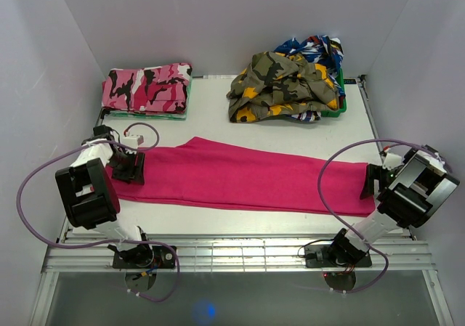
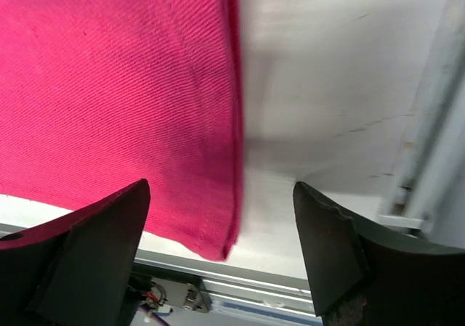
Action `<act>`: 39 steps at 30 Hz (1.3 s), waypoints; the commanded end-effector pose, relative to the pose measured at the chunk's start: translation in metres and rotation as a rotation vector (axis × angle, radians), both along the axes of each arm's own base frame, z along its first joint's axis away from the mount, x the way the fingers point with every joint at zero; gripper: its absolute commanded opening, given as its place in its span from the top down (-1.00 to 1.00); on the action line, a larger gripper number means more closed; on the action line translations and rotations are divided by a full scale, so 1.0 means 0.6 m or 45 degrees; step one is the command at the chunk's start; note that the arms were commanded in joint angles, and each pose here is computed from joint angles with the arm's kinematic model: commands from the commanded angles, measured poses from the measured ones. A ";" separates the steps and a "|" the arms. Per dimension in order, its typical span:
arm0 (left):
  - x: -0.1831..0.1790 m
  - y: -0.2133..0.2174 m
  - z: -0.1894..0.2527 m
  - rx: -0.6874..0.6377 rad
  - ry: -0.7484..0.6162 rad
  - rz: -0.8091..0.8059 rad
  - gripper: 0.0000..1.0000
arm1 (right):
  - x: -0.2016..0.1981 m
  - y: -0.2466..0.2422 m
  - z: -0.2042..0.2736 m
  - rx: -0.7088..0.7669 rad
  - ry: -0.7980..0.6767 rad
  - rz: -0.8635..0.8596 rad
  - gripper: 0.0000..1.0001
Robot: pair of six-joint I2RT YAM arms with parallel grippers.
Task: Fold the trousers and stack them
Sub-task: Fold the trousers
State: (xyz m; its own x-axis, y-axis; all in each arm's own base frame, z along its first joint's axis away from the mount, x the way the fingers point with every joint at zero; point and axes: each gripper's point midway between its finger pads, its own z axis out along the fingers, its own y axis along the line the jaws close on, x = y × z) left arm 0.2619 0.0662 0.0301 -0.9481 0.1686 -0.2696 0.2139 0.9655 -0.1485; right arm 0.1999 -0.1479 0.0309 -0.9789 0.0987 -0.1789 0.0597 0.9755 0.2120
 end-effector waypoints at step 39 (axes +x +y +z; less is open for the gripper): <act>-0.010 -0.026 0.011 -0.081 -0.065 0.044 -0.37 | 0.097 0.193 0.204 0.499 -0.401 0.185 0.84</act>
